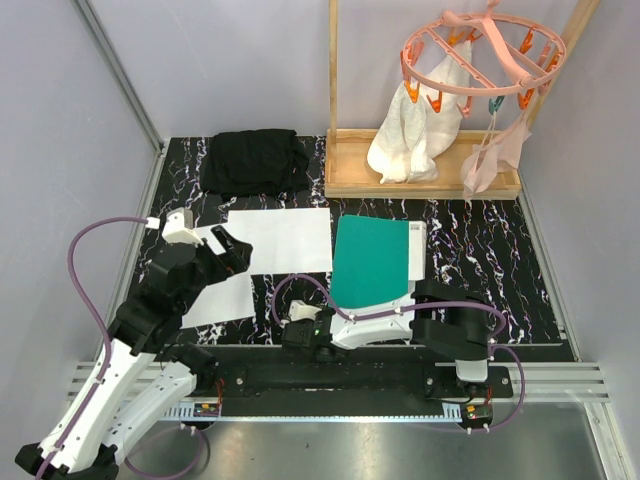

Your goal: Put the files into the folder

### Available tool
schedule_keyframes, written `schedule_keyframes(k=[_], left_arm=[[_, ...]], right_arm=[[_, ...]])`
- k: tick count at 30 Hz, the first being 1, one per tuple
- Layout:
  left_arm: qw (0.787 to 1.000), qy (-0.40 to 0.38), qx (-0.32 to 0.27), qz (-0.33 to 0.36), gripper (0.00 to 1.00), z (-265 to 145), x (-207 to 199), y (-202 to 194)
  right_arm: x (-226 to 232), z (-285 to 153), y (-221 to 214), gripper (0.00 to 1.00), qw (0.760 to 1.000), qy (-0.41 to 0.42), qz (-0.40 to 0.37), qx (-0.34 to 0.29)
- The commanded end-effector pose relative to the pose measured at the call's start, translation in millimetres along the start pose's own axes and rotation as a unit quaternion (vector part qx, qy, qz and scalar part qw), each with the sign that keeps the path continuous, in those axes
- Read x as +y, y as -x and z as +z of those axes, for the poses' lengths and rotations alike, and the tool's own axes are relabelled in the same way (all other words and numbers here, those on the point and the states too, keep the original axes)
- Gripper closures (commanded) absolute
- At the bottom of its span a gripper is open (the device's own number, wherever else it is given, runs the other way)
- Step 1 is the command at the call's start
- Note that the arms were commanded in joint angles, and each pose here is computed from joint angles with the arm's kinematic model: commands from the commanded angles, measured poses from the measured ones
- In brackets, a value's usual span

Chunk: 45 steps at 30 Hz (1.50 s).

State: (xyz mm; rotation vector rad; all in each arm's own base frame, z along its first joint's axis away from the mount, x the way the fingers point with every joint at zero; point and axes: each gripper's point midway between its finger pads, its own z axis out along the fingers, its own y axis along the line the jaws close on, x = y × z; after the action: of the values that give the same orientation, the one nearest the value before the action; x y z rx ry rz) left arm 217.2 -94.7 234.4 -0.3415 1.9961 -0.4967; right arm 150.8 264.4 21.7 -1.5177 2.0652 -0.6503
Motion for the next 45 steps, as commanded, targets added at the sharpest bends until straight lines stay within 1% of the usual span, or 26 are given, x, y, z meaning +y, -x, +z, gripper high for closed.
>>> schedule_keyframes(k=[1, 4, 5, 6, 7, 10, 14, 17, 22, 24, 25, 26, 27, 28, 29, 30, 32, 33, 34, 36, 37, 38, 40, 42, 43, 45], left_arm=[[1.0, -0.001, -0.024, -0.009, 0.01, -2, 0, 10], [1.0, -0.001, -0.025, -0.007, 0.01, -3, -1, 11], [1.0, -0.001, -0.024, -0.007, 0.01, -2, -1, 11], [1.0, -0.002, -0.024, -0.006, 0.01, -2, -1, 11], [1.0, -0.002, -0.023, -0.006, 0.01, -1, -1, 10], [1.0, -0.012, -0.012, 0.001, 0.01, 4, -5, 6], [0.999, -0.023, 0.031, 0.01, 0.01, 19, -13, -11], [0.998, -0.027, 0.051, -0.003, 0.01, 29, -15, -21], [0.996, -0.042, 0.07, -0.034, 0.01, 44, -20, -35], [0.991, -0.061, 0.101, -0.056, 0.01, 49, -24, -52], [0.989, -0.08, 0.103, -0.067, 0.01, 55, -32, -53], [0.981, -0.11, 0.144, -0.076, 0.01, 56, -38, -75], [0.974, -0.161, 0.134, -0.088, 0.02, 60, -57, -70], [0.965, -0.184, 0.161, -0.092, 0.03, 66, -64, -84], [0.948, -0.226, 0.2, -0.096, 0.03, 61, -75, -99], [0.938, -0.271, 0.191, -0.099, 0.02, 61, -93, -92], [0.918, -0.311, 0.227, -0.092, 0.01, 61, -114, -103], [0.914, -0.324, 0.23, -0.086, 0.01, 61, -124, -103], [0.911, -0.316, 0.25, -0.085, 0.01, 69, -127, -111], [0.906, -0.325, 0.258, -0.078, 0.01, 71, -151, -109], [0.905, -0.314, 0.276, -0.079, 0.01, 81, -154, -119], [0.902, -0.324, 0.274, -0.078, 0.01, 82, -171, -114], [0.902, -0.309, 0.289, -0.089, 0.01, 96, -181, -123], [0.901, -0.307, 0.289, -0.104, 0.01, 105, -203, -120], [0.899, -0.294, 0.306, -0.106, 0.01, 115, -206, -134], [0.894, -0.305, 0.306, -0.116, 0.01, 124, -228, -127]], right_arm=[[-3, 12, 2, 0.7, 1.0, -0.027, -0.008, 0.002], [-4, 18, 1, 0.78, 0.999, -0.043, -0.013, 0.007], [-6, 18, 1, 0.82, 0.999, -0.05, -0.008, 0.007], [-12, 18, 3, 0.98, 0.998, -0.067, -0.002, 0.003], [-15, 16, 4, 1.0, 0.997, -0.074, 0.007, -0.001], [-30, 6, 9, 1.0, 0.994, -0.094, 0.046, -0.018], [-53, -12, 12, 1.0, 0.987, -0.116, 0.106, -0.04], [-76, -30, 13, 1.0, 0.974, -0.132, 0.17, -0.066], [-101, -42, 6, 1.0, 0.948, -0.139, 0.272, -0.089], [-108, -47, 4, 1.0, 0.938, -0.135, 0.303, -0.098], [-110, -46, 0, 1.0, 0.93, -0.135, 0.326, -0.1], [-116, -52, -2, 1.0, 0.922, -0.134, 0.348, -0.11], [-118, -54, -5, 1.0, 0.916, -0.134, 0.361, -0.113], [-117, -54, -10, 1.0, 0.906, -0.132, 0.384, -0.116], [-122, -60, -12, 1.0, 0.895, -0.125, 0.408, -0.128], [-120, -60, -18, 1.0, 0.885, -0.121, 0.431, -0.13], [-123, -66, -23, 1.0, 0.87, -0.109, 0.459, -0.145], [-124, -67, -25, 1.0, 0.863, -0.105, 0.47, -0.15], [-122, -65, -32, 1.0, 0.856, -0.104, 0.483, -0.149], [-126, -72, -35, 1.0, 0.838, -0.089, 0.512, -0.167], [-123, -69, -40, 1.0, 0.84, -0.085, 0.509, -0.168], [-124, -73, -42, 1.0, 0.833, -0.075, 0.518, -0.178], [-123, -71, -47, 1.0, 0.829, -0.072, 0.524, -0.182], [-124, -73, -52, 1.0, 0.824, -0.066, 0.53, -0.19], [-124, -74, -52, 1.0, 0.823, -0.063, 0.53, -0.193], [-126, -77, -50, 1.0, 0.82, -0.056, 0.532, -0.203]])
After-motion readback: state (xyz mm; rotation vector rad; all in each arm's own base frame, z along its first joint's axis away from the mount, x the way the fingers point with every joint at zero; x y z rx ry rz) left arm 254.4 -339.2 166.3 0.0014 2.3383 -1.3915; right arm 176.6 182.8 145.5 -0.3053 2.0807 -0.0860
